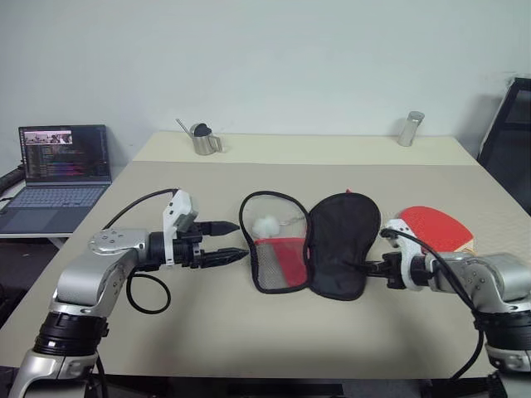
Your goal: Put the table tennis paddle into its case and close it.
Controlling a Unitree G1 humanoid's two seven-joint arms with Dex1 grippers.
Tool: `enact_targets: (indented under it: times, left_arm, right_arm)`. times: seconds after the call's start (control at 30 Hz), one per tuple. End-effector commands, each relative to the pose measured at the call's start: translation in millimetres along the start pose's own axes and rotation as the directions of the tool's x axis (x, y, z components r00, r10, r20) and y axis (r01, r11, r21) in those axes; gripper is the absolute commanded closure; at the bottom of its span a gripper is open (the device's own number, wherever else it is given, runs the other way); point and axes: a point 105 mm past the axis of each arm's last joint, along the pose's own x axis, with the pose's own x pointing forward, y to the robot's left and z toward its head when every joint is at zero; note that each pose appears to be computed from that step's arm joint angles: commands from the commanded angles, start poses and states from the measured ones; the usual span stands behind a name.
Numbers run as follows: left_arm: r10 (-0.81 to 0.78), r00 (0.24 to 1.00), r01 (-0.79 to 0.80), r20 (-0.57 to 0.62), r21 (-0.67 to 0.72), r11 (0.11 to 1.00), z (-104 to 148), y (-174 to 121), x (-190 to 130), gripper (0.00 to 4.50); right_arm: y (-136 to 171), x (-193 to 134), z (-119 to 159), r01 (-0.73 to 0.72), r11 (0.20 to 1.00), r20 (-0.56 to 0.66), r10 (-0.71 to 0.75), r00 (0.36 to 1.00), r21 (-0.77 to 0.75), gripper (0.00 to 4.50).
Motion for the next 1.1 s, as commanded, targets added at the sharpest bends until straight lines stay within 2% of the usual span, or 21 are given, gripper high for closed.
enact_targets:
  times: [0.03,0.23,0.63,0.73,0.9,1.03,1.1]
  left_arm:
    - [-0.008,1.0,0.007,0.017,0.056,0.998,11.1,1.7,0.7,0.76]
    - [-0.011,1.0,0.01,0.016,0.061,0.998,10.3,2.3,3.0,0.76]
    - [-0.011,1.0,0.009,0.024,0.073,0.997,11.3,3.9,4.0,0.76]
    - [-0.012,1.0,0.01,0.026,0.084,0.996,12.2,4.7,4.9,0.76]
    - [-0.013,0.999,0.01,0.029,0.097,0.995,13.4,5.2,6.6,0.76]
    - [-0.01,0.999,0.007,0.034,0.103,0.995,14.5,4.4,6.9,0.76]
    - [-0.012,0.999,0.009,0.034,0.105,0.994,15.0,3.5,7.2,0.76]
  right_arm:
    - [-11.8,-6.8,13.2,0.022,0.999,0.013,-0.021,1.0,-0.047,4.46]
    - [-23.1,-5.4,23.8,0.036,0.997,0.009,-0.036,0.999,-0.072,4.46]
    - [-36.2,-1.7,25.8,0.086,0.995,0.027,-0.085,0.996,-0.053,4.46]
    - [-35.7,-2.3,24.8,0.089,0.995,0.036,-0.087,0.996,-0.038,3.57]
    - [-37.7,-8.0,24.2,0.124,0.992,0.07,-0.123,0.99,-0.019,1.72]
    - [-35.6,-27.2,35.7,0.123,0.992,0.186,-0.117,0.975,-0.022,0.34]
    - [-32.9,-39.5,42.9,0.119,0.992,0.249,-0.102,0.963,-0.052,0.34]
